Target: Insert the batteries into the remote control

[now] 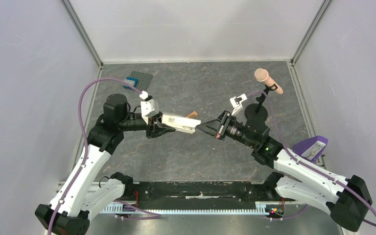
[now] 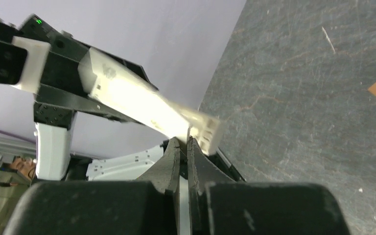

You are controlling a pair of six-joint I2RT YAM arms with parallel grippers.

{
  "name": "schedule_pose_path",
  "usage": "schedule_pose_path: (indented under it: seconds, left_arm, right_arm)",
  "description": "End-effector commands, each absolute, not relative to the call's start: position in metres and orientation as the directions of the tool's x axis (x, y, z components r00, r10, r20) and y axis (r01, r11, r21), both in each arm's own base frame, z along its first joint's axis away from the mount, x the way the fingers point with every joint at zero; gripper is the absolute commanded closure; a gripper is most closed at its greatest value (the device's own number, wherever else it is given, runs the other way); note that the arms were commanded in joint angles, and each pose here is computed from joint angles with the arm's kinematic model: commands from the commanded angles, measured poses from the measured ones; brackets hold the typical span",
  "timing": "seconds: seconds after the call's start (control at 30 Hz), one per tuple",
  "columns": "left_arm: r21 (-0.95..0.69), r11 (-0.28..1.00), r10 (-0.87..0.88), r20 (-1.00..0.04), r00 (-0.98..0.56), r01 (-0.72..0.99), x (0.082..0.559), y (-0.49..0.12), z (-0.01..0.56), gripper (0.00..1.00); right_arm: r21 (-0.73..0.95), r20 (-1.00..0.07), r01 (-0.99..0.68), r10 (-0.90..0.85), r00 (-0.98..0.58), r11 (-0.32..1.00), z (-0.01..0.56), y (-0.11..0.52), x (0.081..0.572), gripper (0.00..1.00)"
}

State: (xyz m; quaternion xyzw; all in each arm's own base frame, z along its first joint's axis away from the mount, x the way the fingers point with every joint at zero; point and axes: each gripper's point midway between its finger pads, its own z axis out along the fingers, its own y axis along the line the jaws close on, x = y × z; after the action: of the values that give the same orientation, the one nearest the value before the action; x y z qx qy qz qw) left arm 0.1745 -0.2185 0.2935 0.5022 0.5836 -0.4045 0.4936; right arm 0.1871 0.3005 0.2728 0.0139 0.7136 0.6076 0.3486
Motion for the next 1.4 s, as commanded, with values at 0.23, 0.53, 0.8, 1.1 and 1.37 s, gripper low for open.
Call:
schedule_pose_path:
  seconds: [0.23, 0.53, 0.8, 1.1, 1.37]
  left_arm:
    - [0.052, 0.305, 0.279, -0.96, -0.037, 0.951, 0.204, -0.209, 0.255, 0.98]
    - [0.112, 0.569, 0.339, -0.935, -0.108, 0.814, 0.232, -0.172, 0.252, 0.98]
    - [0.27, 0.714, 0.446, -0.887, -0.121, 0.646, 0.243, -0.123, 0.249, 0.98]
    - [0.22, 0.699, 0.373, -0.924, -0.085, 0.68, 0.233, -0.135, 0.265, 0.98]
    - [0.142, 0.683, 0.283, -0.956, -0.08, 0.716, 0.227, -0.15, 0.269, 0.98]
  right_arm:
    - [0.829, -0.547, -0.486, 0.583, -0.6, 0.277, 0.305, 0.287, 0.216, 1.0]
    - [0.821, -0.557, -0.509, 0.558, -0.615, 0.259, 0.296, 0.299, 0.218, 1.0]
    - [0.823, -0.564, -0.473, 0.561, -0.606, 0.315, 0.273, 0.299, 0.229, 1.0]
    - [0.87, -0.483, -0.267, 0.604, -0.634, 0.415, 0.215, 0.303, 0.258, 1.0]
    - [0.89, -0.381, -0.091, 0.618, -0.688, 0.447, 0.154, 0.315, 0.265, 1.0]
